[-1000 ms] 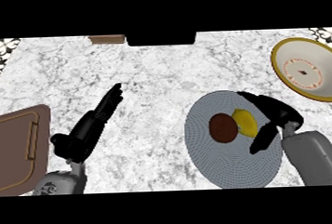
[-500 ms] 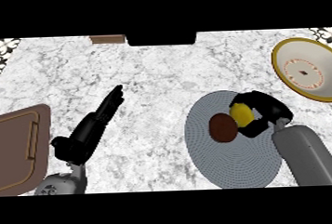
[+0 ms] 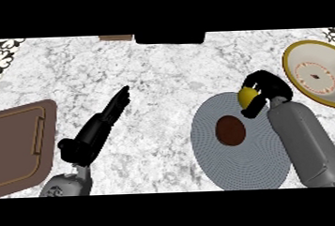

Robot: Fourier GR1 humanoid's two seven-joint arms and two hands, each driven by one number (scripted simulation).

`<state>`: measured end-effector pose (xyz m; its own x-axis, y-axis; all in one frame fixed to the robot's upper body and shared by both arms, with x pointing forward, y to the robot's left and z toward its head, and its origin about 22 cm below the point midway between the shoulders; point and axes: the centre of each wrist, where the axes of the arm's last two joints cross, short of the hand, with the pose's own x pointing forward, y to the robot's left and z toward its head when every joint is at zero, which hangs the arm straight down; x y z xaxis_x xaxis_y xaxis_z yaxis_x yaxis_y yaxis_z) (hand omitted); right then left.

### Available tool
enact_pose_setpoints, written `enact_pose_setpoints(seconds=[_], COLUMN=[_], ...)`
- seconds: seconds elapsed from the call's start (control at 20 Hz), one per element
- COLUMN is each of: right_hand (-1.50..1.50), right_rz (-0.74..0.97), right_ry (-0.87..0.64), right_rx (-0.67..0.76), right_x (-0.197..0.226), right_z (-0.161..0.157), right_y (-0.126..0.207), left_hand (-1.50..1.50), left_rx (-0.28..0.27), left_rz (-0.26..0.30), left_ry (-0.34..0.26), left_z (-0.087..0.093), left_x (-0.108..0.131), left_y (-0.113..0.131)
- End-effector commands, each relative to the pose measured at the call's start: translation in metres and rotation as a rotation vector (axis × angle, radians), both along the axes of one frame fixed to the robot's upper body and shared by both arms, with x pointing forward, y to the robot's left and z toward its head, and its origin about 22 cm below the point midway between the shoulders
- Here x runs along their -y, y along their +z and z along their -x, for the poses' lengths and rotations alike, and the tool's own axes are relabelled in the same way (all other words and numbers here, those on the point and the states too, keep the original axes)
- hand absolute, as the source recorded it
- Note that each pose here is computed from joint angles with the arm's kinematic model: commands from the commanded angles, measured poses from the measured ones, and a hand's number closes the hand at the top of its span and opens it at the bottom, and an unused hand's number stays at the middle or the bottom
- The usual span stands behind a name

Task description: Pick the lemon from the placemat and place it in the bowl

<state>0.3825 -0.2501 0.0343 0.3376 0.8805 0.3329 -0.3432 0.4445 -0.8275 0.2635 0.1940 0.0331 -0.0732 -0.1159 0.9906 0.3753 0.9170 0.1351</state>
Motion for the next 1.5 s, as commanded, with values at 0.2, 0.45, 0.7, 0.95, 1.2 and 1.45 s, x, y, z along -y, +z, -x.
enact_pose_setpoints(seconds=[0.2, 0.45, 0.7, 0.95, 1.2, 1.45], right_hand=[1.50, 1.50, 1.50, 1.50, 1.50, 1.50], right_rz=[0.200, 0.418, 0.416, 0.307, 0.285, 0.430], right_ry=[-0.346, -0.492, -0.571, -0.681, -0.751, -0.790], right_rx=[0.020, 0.164, 0.490, 0.696, 0.709, 0.618], right_x=[-0.026, -0.025, -0.037, -0.037, -0.007, 0.050], right_z=[-0.053, -0.063, -0.076, -0.081, -0.087, -0.079], right_y=[0.037, 0.051, 0.107, 0.123, 0.135, 0.121], left_hand=[0.00, 0.00, 0.00, 0.00, 0.00, 0.00], left_rx=[0.026, 0.017, 0.005, -0.007, -0.007, -0.005], left_rz=[-0.011, -0.011, 0.008, -0.004, -0.013, 0.004], left_ry=[-0.042, -0.020, -0.001, -0.018, 0.011, 0.014], left_z=[-0.014, -0.015, -0.006, 0.000, -0.008, -0.005], left_x=[0.009, 0.006, 0.013, 0.002, 0.000, -0.019], left_y=[0.013, 0.010, 0.004, 0.005, 0.001, 0.001])
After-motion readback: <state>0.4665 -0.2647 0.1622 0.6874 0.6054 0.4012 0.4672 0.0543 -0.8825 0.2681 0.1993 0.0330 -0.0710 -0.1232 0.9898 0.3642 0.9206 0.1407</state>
